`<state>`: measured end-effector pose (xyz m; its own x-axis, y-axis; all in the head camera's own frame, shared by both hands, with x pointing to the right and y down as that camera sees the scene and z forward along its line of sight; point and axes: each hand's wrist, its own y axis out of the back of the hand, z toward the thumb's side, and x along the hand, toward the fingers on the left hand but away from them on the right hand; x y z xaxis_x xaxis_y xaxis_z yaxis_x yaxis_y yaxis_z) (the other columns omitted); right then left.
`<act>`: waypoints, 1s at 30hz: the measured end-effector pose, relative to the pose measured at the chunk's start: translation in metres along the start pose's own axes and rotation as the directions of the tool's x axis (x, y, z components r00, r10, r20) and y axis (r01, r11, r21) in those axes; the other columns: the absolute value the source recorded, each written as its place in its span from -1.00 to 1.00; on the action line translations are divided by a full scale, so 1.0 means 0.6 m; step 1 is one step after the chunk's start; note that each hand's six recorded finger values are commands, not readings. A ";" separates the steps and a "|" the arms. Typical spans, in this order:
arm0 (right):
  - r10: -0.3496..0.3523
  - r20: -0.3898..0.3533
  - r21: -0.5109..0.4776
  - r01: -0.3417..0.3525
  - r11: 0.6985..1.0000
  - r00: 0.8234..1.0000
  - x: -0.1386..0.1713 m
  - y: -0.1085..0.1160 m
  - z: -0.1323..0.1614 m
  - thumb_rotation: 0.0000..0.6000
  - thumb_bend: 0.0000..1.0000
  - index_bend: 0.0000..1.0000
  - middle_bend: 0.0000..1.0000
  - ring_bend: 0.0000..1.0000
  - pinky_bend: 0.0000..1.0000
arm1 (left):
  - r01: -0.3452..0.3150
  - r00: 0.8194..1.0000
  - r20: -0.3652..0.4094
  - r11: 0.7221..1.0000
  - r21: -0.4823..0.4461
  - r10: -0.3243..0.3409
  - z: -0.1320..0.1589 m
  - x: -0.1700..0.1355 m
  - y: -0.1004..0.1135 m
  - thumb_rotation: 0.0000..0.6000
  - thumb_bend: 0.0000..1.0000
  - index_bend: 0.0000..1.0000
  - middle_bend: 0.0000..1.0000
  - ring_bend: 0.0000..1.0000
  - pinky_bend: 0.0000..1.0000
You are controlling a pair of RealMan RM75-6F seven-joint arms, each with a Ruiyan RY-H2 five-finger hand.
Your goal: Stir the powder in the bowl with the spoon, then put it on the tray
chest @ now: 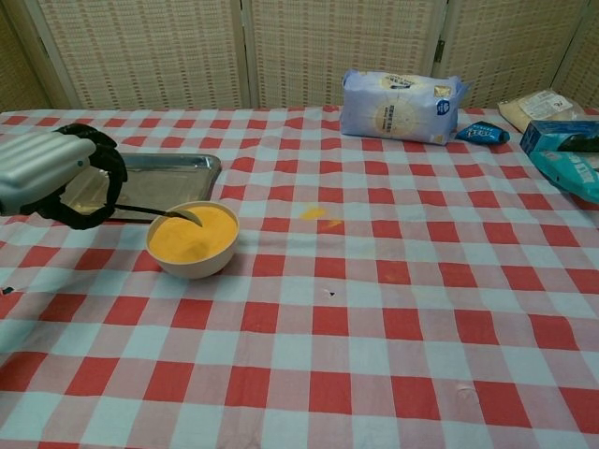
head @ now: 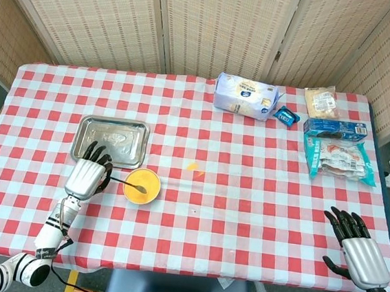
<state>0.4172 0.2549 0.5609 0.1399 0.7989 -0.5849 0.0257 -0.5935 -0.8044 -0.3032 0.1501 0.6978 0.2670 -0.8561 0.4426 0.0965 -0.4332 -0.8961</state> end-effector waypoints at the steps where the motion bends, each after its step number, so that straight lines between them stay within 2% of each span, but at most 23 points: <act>1: 0.002 -0.001 0.000 -0.002 1.000 1.000 0.000 -0.001 0.000 1.00 -0.71 -1.00 -1.00 -1.00 -1.00 | 0.000 1.000 -0.003 1.000 0.016 0.000 0.001 0.002 0.001 1.00 0.85 0.52 -0.35 -0.79 -0.91; 12: 0.013 0.012 -0.002 -0.013 1.000 1.000 -0.005 -0.003 -0.007 1.00 -0.71 -1.00 -1.00 -1.00 -1.00 | 0.042 0.999 -0.010 0.978 0.204 -0.041 0.044 0.048 -0.004 1.00 0.85 0.52 -0.35 -0.77 -0.92; 21: 0.017 0.028 -0.003 -0.017 1.000 0.999 -0.009 -0.004 -0.013 1.00 -0.71 -1.00 -1.00 -1.00 -1.00 | 0.092 0.996 -0.028 0.973 0.212 -0.088 0.057 0.082 -0.006 1.00 0.87 0.52 -0.35 -0.77 -0.92; 30: 0.020 0.030 -0.001 -0.020 1.000 0.999 -0.011 -0.006 -0.012 1.00 -0.71 -1.00 -1.00 -1.00 -1.00 | 0.097 0.995 -0.016 0.962 0.256 -0.096 0.053 0.074 -0.001 1.00 0.88 0.53 -0.34 -0.77 -0.92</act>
<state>0.4235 0.2507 0.5683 0.1109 0.7895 -0.6037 0.0236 -0.6094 -0.7925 -0.2611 0.1211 0.7173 0.2407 -0.8152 0.5268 0.3638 -0.4274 -0.8276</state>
